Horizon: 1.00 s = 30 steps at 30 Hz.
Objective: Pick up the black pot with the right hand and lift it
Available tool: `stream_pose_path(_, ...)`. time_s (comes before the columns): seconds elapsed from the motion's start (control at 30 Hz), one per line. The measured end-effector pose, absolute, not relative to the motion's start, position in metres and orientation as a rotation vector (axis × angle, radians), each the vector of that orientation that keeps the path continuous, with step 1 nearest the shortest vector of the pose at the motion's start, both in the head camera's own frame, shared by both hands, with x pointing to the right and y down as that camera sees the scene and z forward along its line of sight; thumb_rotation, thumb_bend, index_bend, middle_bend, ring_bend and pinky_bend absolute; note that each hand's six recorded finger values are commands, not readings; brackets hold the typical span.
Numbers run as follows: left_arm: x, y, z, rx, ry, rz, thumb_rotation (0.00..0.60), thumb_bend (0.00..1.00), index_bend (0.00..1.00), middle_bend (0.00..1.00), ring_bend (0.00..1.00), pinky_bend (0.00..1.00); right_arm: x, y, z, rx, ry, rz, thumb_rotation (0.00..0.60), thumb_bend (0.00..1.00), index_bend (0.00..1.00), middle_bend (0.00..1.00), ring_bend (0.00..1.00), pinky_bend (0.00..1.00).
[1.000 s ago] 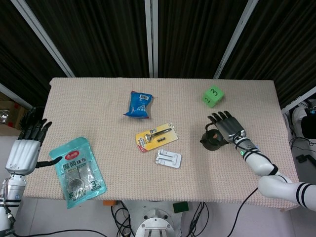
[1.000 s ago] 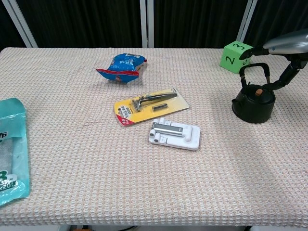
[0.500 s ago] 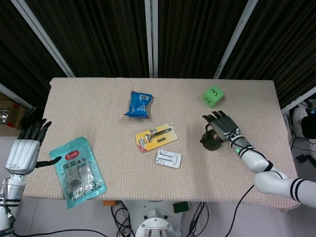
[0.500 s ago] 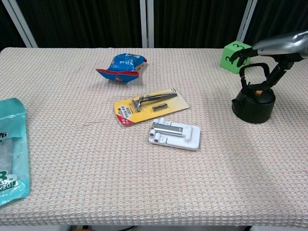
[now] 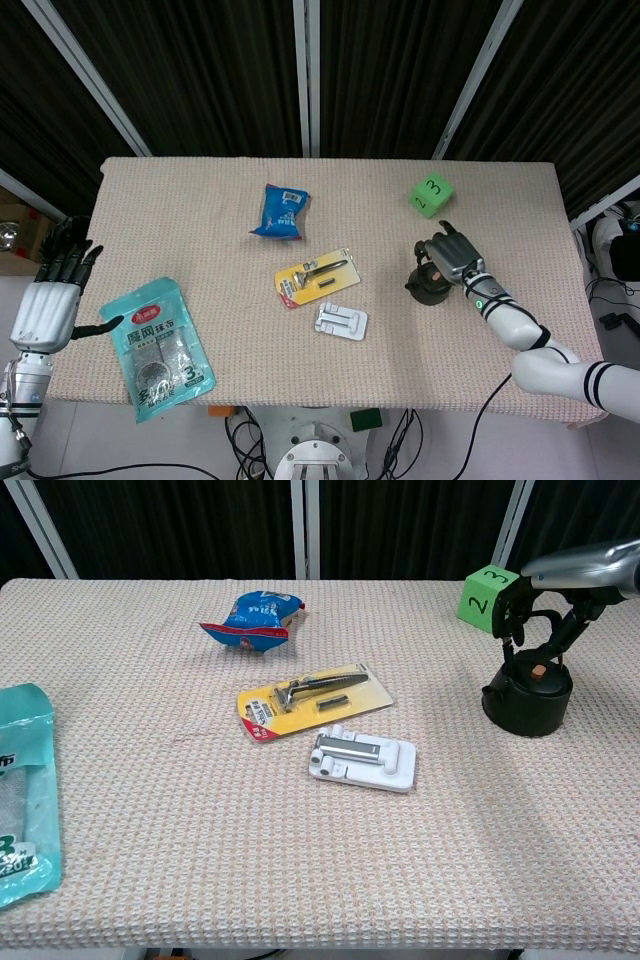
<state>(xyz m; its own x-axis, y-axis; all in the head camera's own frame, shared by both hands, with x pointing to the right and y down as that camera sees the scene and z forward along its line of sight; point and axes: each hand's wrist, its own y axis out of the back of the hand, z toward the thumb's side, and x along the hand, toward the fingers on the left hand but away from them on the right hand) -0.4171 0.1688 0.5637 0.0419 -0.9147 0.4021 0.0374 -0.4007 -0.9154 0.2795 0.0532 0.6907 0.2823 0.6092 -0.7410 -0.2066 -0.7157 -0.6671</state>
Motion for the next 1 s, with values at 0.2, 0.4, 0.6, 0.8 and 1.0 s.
stream_pose_path(0.2, -0.4170, 0.1687, 0.5643, -1.508, 0.925, -1.480, 0.416, 0.00, 0.06, 0.02, 0.02, 0.13, 0.2813, 0.0536, 0.6927, -1.861, -0.362, 1.516, 0.452, 0.30, 0.44, 0.44, 0.31, 0.00)
stream_pose_path(0.4, -0.4167, 0.1686, 0.5646, -1.508, 0.922, -1.480, 0.420, 0.00, 0.06, 0.02, 0.02, 0.13, 0.2815, 0.0560, 0.6938, -1.868, -0.355, 1.520, 0.454, 0.30, 0.48, 0.47, 0.34, 0.00)
stream_pose_path(0.6, -0.4166, 0.1688, 0.5637, -1.507, 0.923, -1.476, 0.421, 0.00, 0.06, 0.02, 0.02, 0.13, 0.2787, 0.0574, 0.6937, -1.883, -0.349, 1.517, 0.452, 0.30, 0.51, 0.49, 0.37, 0.00)
stream_pose_path(0.8, -0.4164, 0.1689, 0.5641, -1.508, 0.922, -1.477, 0.417, 0.00, 0.06, 0.02, 0.02, 0.14, 0.2754, 0.0589, 0.6916, -1.886, -0.322, 1.510, 0.449, 0.24, 0.53, 0.50, 0.39, 0.00)
stream_pose_path(1.0, -0.4168, 0.1686, 0.5646, -1.507, 0.923, -1.478, 0.419, 0.00, 0.06, 0.02, 0.02, 0.13, 0.2762, 0.0618, 0.6903, -1.881, -0.291, 1.524, 0.443, 0.20, 0.54, 0.51, 0.42, 0.00)
